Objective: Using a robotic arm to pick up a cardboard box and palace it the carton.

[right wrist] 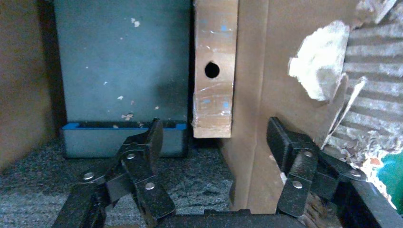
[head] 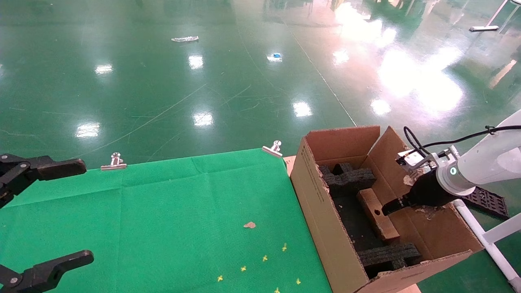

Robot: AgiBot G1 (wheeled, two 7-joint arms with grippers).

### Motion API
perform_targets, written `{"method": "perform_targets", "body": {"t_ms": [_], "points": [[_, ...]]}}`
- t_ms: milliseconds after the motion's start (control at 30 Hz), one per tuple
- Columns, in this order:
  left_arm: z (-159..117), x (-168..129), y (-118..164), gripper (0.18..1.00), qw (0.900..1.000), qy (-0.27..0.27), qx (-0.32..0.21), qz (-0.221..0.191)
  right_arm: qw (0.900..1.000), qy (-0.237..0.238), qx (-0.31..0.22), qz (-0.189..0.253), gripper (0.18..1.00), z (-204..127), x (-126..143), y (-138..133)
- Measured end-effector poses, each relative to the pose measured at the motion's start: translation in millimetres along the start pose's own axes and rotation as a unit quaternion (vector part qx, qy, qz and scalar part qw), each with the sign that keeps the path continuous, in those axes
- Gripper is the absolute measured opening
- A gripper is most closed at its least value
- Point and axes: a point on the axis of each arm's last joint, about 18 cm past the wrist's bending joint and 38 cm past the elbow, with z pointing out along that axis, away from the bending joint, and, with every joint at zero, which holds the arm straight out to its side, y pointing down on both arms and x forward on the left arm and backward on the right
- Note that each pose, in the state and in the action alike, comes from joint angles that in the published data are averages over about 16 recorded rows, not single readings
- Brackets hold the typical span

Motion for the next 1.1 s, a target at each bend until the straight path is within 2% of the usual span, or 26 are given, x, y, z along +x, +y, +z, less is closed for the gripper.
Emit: {"method": "perform_targets", "body": {"t_ms": [200,433,600,767,900,1100], "points": [[0,0,0,1.001,1.0,0.0,0.0,0.0,0.999,-0.01,0.038,-0.01,0.829,-28,2,-25],[0,0,0,1.001,1.0,0.0,0.0,0.0,0.991,-0.029,0.123,-0.039,0.93,-88,4,-70],[0,0,0,1.001,1.0,0.0,0.0,0.0,0.978,-0.04,0.192,-0.072,0.971,-134,5,-97],[0,0,0,1.001,1.0,0.0,0.0,0.0,0.961,-0.053,0.25,-0.108,0.992,-167,1,-114],[0,0,0,1.001,1.0,0.0,0.0,0.0,0.948,-0.065,0.282,-0.132,0.999,-181,-4,-119],[0,0,0,1.001,1.0,0.0,0.0,0.0,0.931,-0.095,0.312,-0.162,1.0,-184,-19,-121]]}}
